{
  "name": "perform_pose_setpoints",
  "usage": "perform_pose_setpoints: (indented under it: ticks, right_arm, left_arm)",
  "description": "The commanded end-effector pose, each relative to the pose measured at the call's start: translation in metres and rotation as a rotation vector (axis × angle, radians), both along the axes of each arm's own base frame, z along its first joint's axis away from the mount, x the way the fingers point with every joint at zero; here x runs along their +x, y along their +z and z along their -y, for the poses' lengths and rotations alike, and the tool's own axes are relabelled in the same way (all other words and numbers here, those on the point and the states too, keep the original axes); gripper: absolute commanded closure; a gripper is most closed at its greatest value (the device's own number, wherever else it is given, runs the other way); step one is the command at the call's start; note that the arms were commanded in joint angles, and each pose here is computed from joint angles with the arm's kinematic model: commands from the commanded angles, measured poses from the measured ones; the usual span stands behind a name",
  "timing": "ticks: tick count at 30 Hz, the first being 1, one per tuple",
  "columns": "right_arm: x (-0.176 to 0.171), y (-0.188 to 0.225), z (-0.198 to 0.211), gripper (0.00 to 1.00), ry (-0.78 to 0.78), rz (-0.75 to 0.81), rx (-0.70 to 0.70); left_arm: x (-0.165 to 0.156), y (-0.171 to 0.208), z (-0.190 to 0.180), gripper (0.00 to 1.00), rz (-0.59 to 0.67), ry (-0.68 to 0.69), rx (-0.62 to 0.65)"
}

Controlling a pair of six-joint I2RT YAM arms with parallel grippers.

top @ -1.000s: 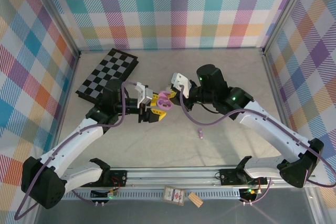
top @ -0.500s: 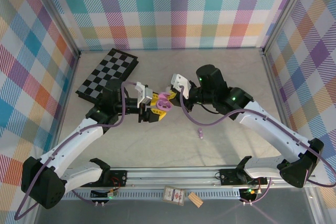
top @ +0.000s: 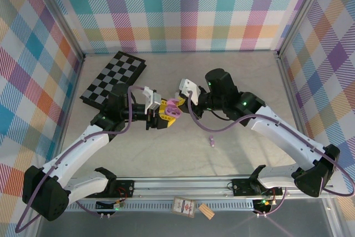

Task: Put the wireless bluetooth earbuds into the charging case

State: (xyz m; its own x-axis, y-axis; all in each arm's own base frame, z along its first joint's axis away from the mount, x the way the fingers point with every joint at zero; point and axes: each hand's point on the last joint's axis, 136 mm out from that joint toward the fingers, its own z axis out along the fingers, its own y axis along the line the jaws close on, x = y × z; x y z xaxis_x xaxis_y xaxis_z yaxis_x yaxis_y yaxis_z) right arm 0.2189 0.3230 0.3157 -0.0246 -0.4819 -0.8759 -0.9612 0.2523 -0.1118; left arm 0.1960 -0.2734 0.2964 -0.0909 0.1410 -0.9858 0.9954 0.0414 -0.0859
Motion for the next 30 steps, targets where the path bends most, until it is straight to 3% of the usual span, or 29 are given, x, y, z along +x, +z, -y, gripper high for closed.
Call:
perform_pose_setpoints:
  ticks: [1,7,10,30]
  right_arm:
    - [-0.003,0.005,-0.004,1.00,0.021,0.009,0.015]
    - [-0.002,0.009,-0.002,1.00,0.010,0.012,0.024]
    - [-0.001,0.012,-0.001,1.00,-0.004,0.024,0.035]
    - [0.012,0.014,0.005,1.00,-0.092,0.061,0.058]
  left_arm:
    - [-0.008,0.017,0.003,0.62,0.055,-0.047,-0.035]
    - [-0.008,0.015,0.003,0.65,0.054,-0.044,-0.032]
    - [-0.006,0.014,0.003,0.57,0.052,-0.039,-0.032]
    - [0.001,0.017,0.005,0.50,0.037,-0.005,-0.069]
